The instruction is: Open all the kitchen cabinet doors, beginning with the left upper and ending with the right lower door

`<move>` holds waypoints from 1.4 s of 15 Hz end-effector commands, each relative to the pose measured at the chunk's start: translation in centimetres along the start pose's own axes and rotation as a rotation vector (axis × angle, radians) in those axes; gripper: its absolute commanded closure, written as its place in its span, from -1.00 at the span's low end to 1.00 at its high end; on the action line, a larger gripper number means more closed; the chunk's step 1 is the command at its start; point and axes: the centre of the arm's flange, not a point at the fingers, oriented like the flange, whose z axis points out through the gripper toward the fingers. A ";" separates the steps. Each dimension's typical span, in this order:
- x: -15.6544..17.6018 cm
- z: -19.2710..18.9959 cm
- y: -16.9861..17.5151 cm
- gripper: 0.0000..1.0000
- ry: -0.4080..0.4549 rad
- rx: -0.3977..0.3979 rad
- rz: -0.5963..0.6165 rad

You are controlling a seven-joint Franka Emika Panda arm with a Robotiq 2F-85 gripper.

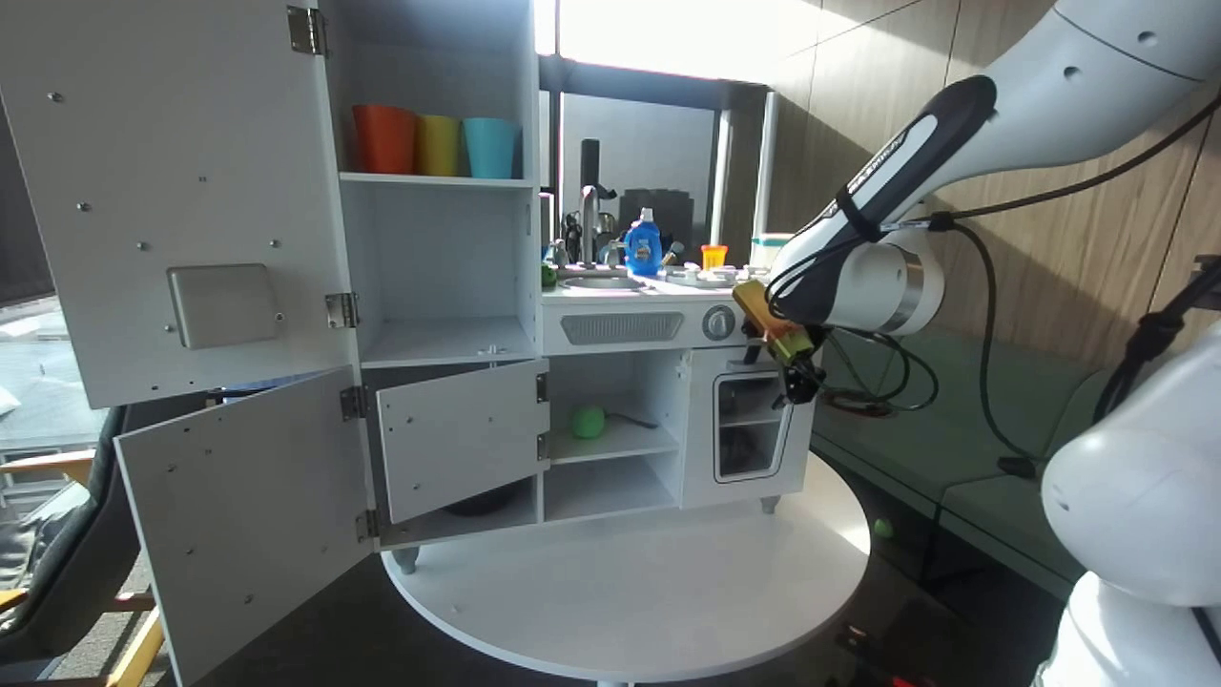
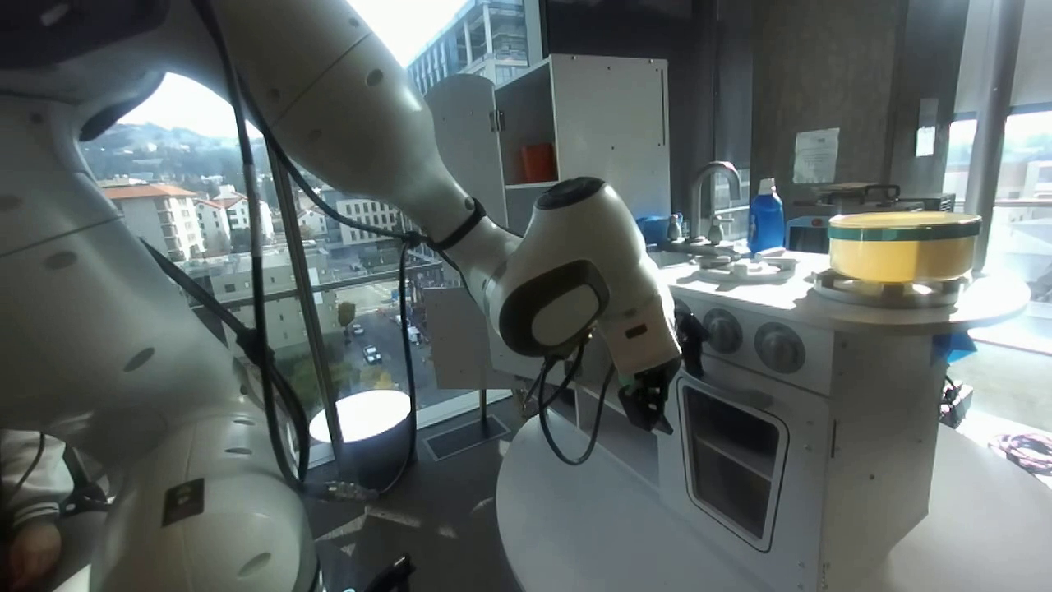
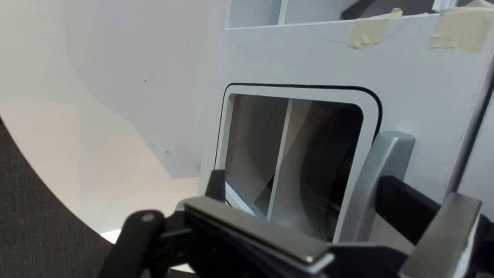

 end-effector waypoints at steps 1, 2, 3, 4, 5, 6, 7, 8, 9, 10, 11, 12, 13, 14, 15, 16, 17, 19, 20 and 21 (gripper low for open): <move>-0.8 0.3 1.3 -1.00 0.054 0.048 0.030; -0.8 0.2 1.3 -1.00 0.061 0.057 0.030; -0.9 -0.2 1.3 -1.00 0.075 0.074 0.032; -0.9 -0.5 1.5 -1.00 0.084 0.090 0.041; -0.7 -1.0 1.6 -1.00 0.093 0.106 0.055; -0.7 -1.0 1.6 -1.00 0.102 0.107 0.059; -0.7 -0.6 1.7 -1.00 0.109 0.094 0.065; -0.7 -0.4 1.7 -1.00 0.112 0.085 0.069; -0.7 0.2 1.8 -1.00 0.106 0.067 0.072; -0.8 0.5 1.9 -1.00 0.102 0.060 0.070; -0.9 0.7 2.0 -1.00 0.101 0.047 0.068; -1.0 0.6 2.1 -1.00 0.101 0.044 0.067; -1.1 0.2 2.4 -1.00 0.087 0.045 0.058; -1.1 -0.2 2.5 -1.00 0.088 0.044 0.057; -1.2 -0.8 2.7 -1.00 0.081 0.042 0.042; -1.2 -1.4 2.9 -1.00 0.075 0.030 0.022; -1.3 -1.9 3.0 -1.00 0.076 0.025 0.001; -1.5 -2.8 3.0 -1.00 0.079 -0.008 -0.023; -1.5 -3.2 2.9 -1.00 0.082 -0.021 -0.040; -1.5 -3.7 2.9 -1.00 0.088 -0.049 -0.053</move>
